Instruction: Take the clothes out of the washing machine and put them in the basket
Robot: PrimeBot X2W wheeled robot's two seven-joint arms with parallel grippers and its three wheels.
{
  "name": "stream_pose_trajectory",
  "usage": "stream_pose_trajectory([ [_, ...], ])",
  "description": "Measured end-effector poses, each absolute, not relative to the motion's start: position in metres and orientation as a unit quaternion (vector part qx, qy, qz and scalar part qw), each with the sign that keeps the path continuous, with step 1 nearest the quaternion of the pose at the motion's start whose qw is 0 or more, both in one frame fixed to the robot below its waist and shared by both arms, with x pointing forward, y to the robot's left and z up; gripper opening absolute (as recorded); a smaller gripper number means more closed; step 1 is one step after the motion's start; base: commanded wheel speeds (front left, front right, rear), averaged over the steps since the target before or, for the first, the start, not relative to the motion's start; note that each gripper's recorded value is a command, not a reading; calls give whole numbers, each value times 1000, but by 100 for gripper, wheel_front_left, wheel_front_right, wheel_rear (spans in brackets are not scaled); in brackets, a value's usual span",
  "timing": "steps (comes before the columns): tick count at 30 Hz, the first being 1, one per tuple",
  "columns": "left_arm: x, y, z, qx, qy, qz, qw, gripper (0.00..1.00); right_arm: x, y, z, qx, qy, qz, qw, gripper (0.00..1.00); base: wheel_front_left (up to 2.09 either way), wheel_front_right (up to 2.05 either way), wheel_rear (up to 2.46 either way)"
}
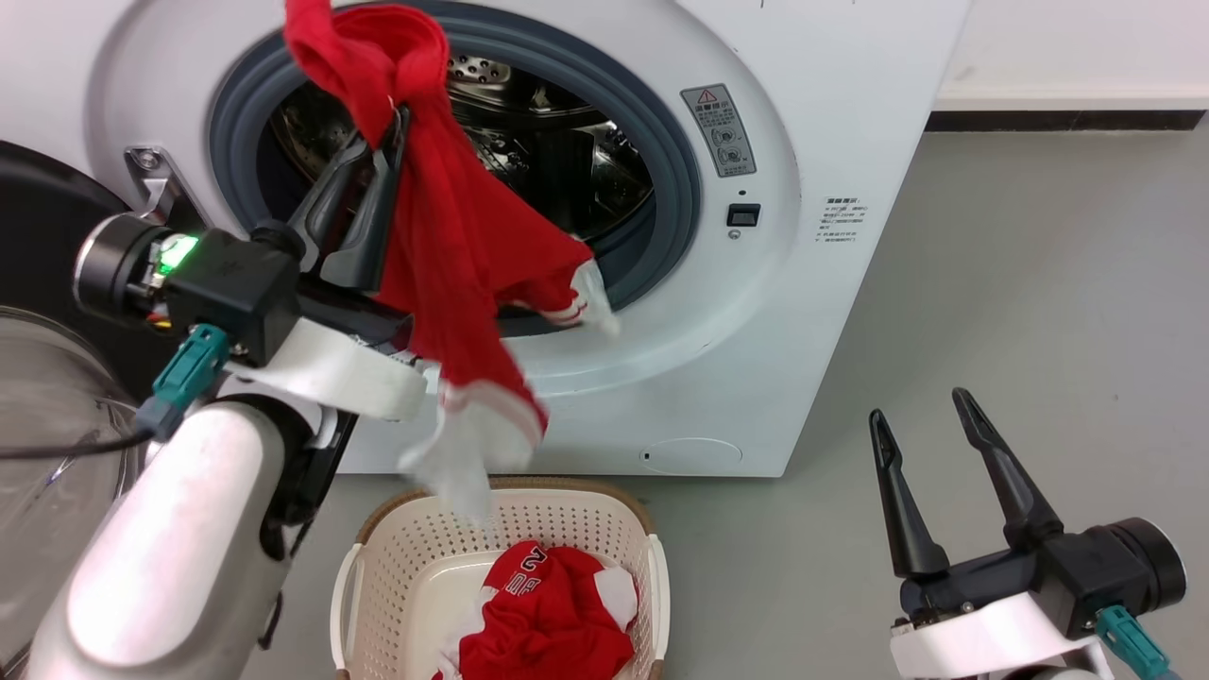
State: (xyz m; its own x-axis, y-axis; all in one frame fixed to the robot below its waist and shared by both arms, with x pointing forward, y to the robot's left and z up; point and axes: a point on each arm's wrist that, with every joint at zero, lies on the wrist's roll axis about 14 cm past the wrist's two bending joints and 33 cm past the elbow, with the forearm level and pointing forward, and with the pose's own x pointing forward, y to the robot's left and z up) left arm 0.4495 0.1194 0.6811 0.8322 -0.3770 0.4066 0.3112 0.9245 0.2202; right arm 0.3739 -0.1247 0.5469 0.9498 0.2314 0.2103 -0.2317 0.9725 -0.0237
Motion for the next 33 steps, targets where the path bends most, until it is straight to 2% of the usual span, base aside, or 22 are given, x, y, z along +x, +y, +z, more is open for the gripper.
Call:
stream_pose_trajectory([
  [6,431,113,688,76,-234,-191,950,0,373,-124,546,1,-105,118,987,100,0,0,0],
  [13,426,114,657,71,-190,-194,960,0,376,-125,540,2,-97,117,988,100,0,0,0],
  [25,415,104,556,41,-53,-216,974,0,392,-126,526,-2,-79,116,990,100,0,0,0],
  [33,413,96,481,6,42,-225,973,0,411,-122,515,-10,-69,122,990,100,0,0,0],
])
